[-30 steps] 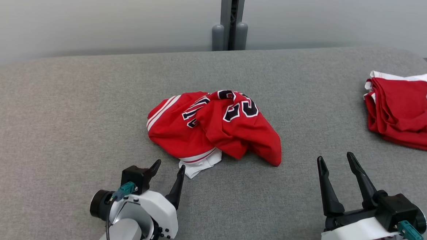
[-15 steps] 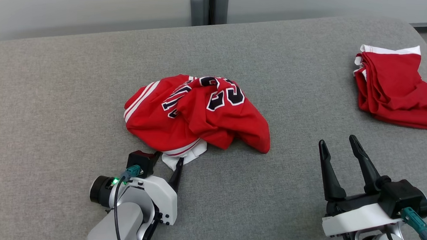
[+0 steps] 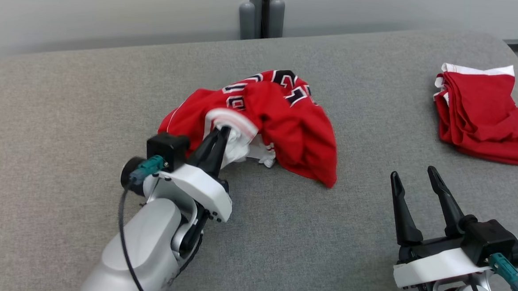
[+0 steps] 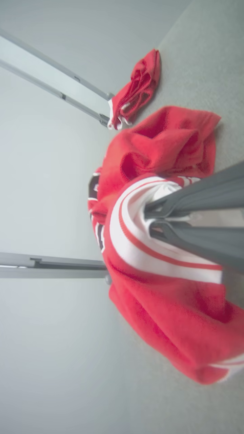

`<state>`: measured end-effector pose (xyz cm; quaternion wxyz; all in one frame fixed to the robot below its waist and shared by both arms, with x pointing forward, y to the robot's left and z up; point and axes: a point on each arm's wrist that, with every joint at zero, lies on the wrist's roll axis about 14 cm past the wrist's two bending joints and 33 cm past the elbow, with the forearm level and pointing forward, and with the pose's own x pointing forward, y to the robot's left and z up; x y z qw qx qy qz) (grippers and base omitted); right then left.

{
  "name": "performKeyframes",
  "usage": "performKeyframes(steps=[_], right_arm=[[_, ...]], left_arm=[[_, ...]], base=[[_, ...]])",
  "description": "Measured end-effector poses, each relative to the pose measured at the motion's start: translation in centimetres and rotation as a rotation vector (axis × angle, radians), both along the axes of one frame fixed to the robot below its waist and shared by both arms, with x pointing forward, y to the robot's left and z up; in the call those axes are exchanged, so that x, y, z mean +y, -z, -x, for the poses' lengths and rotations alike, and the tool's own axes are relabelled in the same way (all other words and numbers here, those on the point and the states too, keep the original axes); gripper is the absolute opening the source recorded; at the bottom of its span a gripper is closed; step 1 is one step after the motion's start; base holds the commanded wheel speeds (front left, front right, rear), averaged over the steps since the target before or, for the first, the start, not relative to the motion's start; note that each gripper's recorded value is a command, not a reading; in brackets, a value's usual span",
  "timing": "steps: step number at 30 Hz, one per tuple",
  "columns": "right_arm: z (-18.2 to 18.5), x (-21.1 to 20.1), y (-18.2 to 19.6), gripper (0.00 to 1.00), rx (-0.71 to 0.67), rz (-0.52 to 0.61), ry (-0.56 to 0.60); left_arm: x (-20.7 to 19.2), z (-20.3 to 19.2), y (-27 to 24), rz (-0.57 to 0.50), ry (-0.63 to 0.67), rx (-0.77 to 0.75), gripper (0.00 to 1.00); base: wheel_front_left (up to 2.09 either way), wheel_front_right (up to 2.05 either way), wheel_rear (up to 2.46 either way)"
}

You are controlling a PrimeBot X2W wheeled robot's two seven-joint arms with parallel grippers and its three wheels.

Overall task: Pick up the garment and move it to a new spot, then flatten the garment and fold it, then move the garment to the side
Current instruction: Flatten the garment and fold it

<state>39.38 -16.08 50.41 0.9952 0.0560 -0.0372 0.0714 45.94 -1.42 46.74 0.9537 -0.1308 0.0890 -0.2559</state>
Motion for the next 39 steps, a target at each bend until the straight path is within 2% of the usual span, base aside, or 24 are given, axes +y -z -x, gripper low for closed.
performKeyframes(steps=[7,14,22,28,30,33,39], right_arm=[[0.9,1.1,-1.3,1.00,-0.036,-0.018,-0.021],[1.7,0.6,-2.1,1.00,-0.057,-0.026,-0.001],[2.6,-0.3,-2.4,1.00,-0.063,-0.040,0.033],[3.0,-1.0,-2.1,1.00,-0.054,-0.044,0.058],[2.9,-1.0,-2.1,1.00,-0.053,-0.044,0.060],[2.8,-1.0,-2.1,1.00,-0.052,-0.045,0.062],[2.7,-1.1,-2.3,1.00,-0.059,-0.049,0.062]], left_arm=[[0.2,-0.4,-11.2,0.247,0.016,-0.241,0.00],[-1.9,0.1,-19.8,0.426,0.143,-0.305,0.00],[-4.9,0.2,-28.7,0.545,0.274,-0.360,0.00],[-7.5,1.0,-33.8,0.670,0.347,-0.347,0.00],[-8.0,0.4,-33.5,0.676,0.324,-0.301,0.00],[-8.1,-2.0,-29.9,0.617,0.235,-0.190,0.00],[-4.7,-6.1,-16.5,0.483,-0.005,0.085,0.00]], base=[[0.00,0.00,0.00],[0.00,0.00,0.00],[0.00,0.00,0.00],[0.00,0.00,0.00],[0.00,0.00,0.00],[0.00,0.00,0.00],[0.00,0.00,0.00]])
